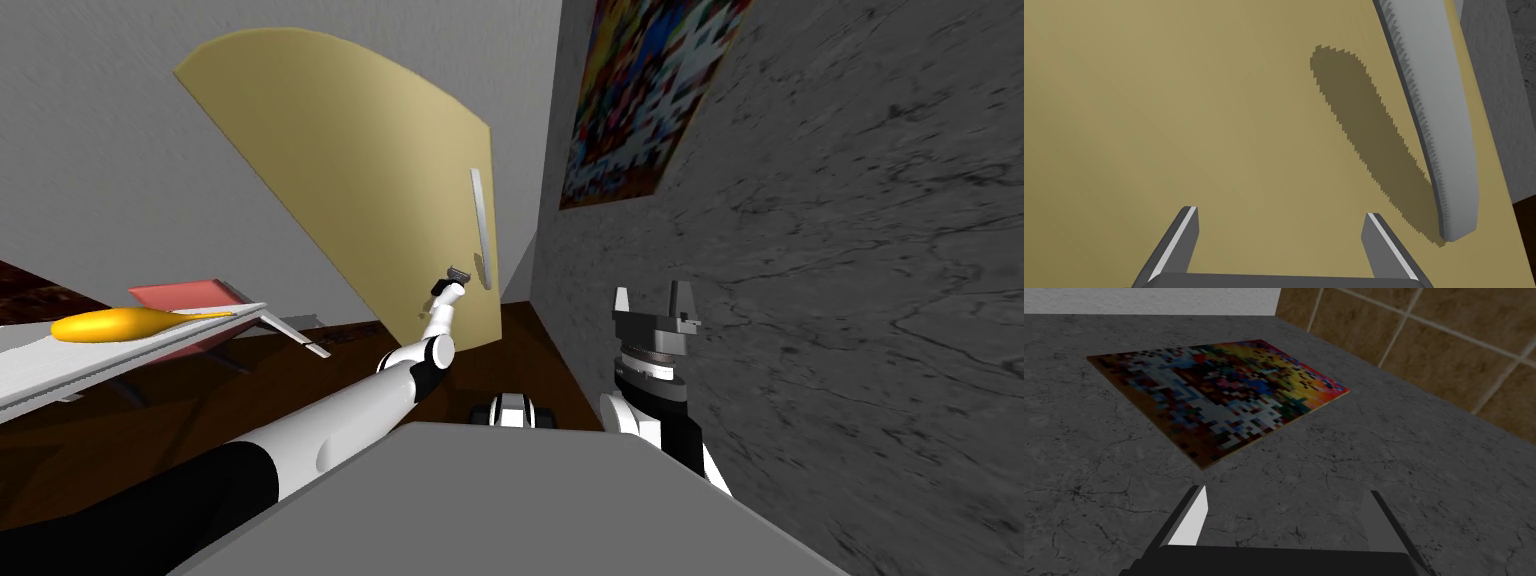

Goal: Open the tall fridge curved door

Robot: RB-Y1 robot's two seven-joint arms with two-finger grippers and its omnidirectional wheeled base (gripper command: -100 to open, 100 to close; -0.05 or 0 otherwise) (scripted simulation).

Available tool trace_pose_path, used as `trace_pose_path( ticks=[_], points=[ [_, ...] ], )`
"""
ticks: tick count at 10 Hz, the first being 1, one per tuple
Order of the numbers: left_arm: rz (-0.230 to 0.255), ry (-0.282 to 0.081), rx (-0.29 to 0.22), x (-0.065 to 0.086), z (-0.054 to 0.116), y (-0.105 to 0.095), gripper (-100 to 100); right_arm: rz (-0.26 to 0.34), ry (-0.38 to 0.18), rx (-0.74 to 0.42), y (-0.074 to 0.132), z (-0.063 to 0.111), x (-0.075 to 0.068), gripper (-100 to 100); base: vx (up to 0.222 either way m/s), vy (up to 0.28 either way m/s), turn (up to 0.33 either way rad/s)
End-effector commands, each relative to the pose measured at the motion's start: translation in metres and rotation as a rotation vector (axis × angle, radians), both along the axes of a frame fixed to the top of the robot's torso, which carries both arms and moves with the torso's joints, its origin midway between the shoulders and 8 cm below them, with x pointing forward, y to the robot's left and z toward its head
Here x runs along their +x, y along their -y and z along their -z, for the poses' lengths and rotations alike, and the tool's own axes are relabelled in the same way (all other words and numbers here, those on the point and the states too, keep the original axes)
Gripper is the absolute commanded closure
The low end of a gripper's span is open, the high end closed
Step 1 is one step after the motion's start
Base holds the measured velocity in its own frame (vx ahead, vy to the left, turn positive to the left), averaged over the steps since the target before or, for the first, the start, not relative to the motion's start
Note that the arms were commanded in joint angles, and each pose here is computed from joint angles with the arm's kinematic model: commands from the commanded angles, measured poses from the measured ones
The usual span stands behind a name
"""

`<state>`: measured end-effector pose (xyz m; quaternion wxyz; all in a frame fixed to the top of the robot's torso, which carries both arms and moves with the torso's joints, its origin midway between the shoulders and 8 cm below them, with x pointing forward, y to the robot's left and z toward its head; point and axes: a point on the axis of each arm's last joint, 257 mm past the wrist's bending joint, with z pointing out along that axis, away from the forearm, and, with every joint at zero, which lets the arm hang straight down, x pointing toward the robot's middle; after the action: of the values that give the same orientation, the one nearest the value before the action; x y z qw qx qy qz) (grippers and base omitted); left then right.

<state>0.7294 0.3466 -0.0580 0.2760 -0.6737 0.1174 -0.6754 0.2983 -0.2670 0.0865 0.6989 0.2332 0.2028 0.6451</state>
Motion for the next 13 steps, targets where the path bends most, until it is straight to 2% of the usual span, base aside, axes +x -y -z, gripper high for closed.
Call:
trace_pose_path(
  ticks=[1,5,8,10,11,12,13],
  points=[
    [-0.014,-0.010,-0.010,-0.001,0.004,-0.008,-100,0.000,0.000,0.000,0.000,0.000,0.000,0,0.217,-0.174,0.061],
    [-0.020,-0.026,-0.032,-0.002,0.014,-0.010,-100,0.000,0.000,0.000,0.000,0.000,0.000,0,0.162,-0.166,0.047],
    [-0.006,-0.048,-0.065,-0.001,0.030,0.005,-100,0.000,0.000,0.000,0.000,0.000,0.000,0,0.185,-0.182,0.060],
    [-0.011,-0.043,-0.058,-0.001,0.027,0.002,-100,0.000,0.000,0.000,0.000,0.000,0.000,0,0.045,-0.051,0.004],
    [-0.011,-0.043,-0.058,-0.001,0.027,0.003,100,0.000,0.000,0.000,0.000,0.000,0.000,0,0.012,-0.006,0.016],
    [0.013,-0.041,-0.057,0.002,0.025,0.017,100,0.000,0.000,0.000,0.000,0.000,0.000,0,-0.135,0.086,-0.063],
    [0.013,-0.041,-0.057,0.002,0.025,0.017,100,0.000,0.000,0.000,0.000,0.000,0.000,0,-0.184,0.134,-0.076]
  ],
)
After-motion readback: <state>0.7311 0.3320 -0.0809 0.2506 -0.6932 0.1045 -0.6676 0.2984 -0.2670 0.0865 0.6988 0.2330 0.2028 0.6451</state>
